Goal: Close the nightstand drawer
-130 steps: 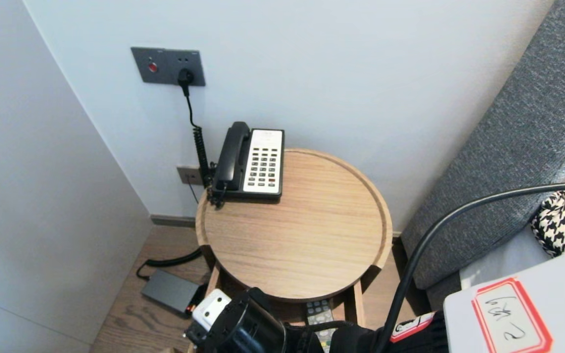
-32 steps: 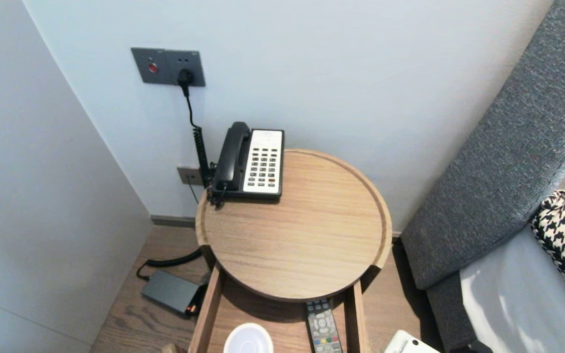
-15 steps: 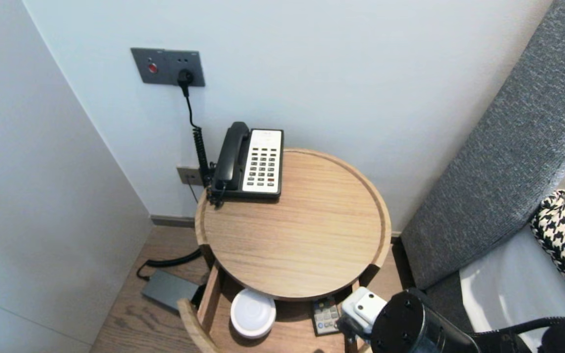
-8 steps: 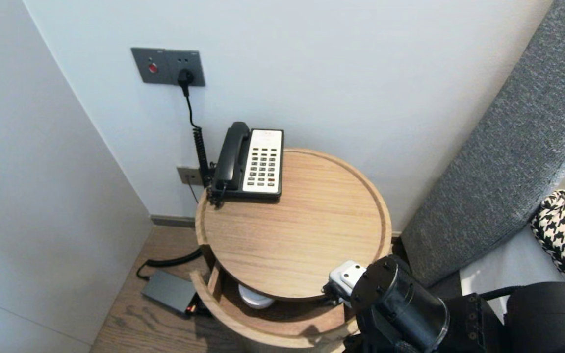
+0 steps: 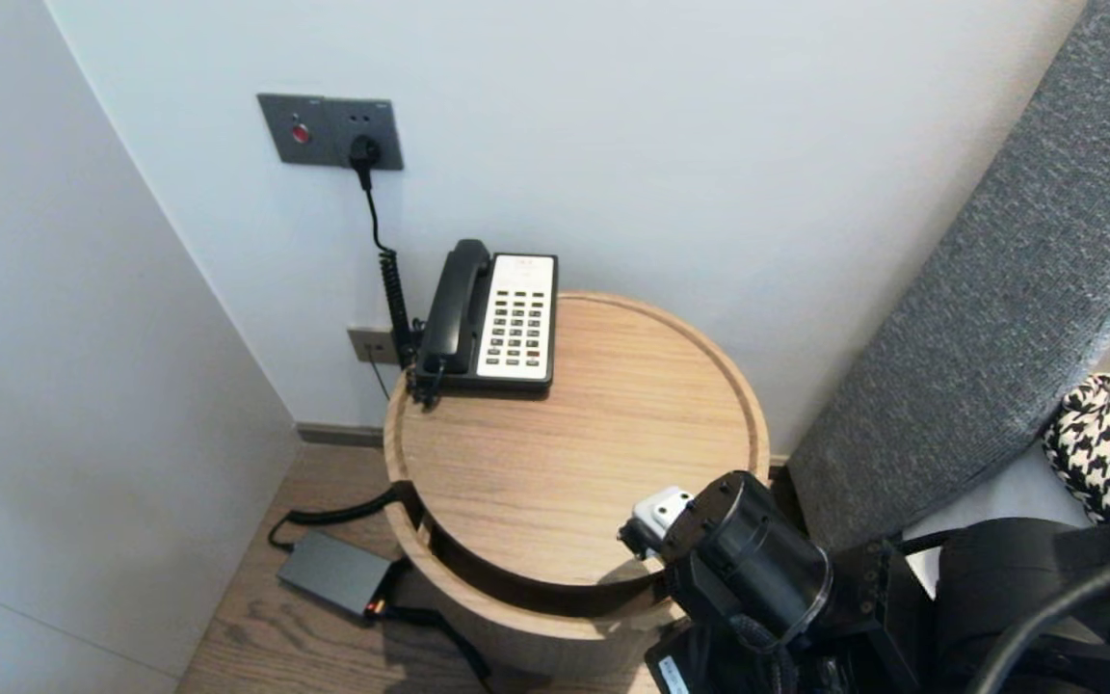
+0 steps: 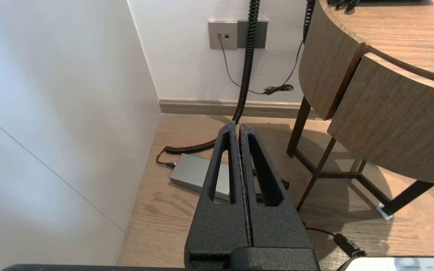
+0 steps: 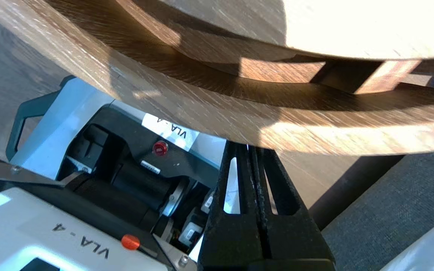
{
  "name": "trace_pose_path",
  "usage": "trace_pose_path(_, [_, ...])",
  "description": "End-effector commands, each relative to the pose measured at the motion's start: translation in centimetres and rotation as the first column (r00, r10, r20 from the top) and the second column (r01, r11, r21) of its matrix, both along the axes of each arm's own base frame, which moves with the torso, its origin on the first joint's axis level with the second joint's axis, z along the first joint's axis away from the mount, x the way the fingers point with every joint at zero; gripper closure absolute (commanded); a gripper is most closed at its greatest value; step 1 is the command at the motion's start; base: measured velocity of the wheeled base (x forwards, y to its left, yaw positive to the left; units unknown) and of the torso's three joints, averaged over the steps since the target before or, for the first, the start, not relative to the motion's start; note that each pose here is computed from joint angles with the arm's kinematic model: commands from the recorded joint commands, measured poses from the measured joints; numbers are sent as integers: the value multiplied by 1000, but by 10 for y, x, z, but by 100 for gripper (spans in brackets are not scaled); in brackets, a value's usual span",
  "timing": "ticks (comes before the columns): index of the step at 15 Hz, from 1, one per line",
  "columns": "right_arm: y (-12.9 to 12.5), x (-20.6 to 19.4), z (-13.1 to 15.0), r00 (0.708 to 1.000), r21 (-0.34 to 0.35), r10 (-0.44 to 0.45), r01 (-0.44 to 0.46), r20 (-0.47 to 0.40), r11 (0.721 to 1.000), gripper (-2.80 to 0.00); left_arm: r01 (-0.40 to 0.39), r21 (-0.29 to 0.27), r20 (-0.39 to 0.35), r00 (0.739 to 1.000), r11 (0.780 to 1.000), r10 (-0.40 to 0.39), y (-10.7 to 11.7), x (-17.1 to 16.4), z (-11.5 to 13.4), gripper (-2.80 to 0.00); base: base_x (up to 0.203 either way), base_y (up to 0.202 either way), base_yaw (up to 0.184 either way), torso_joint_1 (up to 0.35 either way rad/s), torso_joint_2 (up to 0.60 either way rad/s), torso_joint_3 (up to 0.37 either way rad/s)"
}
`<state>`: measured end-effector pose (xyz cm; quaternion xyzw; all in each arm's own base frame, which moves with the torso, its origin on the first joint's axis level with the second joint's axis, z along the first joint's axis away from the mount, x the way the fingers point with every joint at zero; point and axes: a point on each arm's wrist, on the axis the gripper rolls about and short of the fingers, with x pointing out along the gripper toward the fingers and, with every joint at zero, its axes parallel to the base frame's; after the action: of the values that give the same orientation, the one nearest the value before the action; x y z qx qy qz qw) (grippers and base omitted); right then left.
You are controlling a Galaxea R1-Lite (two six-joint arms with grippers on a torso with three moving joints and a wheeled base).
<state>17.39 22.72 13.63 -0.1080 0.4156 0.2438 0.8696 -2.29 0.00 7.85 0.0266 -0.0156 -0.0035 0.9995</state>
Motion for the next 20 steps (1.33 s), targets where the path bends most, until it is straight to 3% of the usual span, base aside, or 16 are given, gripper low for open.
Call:
trace_pose_path(1, [3,2,-3,1000,-3,-3,3,0,1000,0,1,1,-11,1000,1000,-1,0,1,-3,0,0,0,0,0,0,0])
trace_pose_path(12, [9,8,-5,998,17,-35,35,53,999,0,0,1,-11,1000,1000,0,0,1,-3,0,0,0,0,0,0,0])
trace_pose_path(20, [-19,-11,-20,999,-44,-45,45,7,998,0,0,1,-11,1000,1000,0,0,1,-3,0,0,0,0,0,0,0])
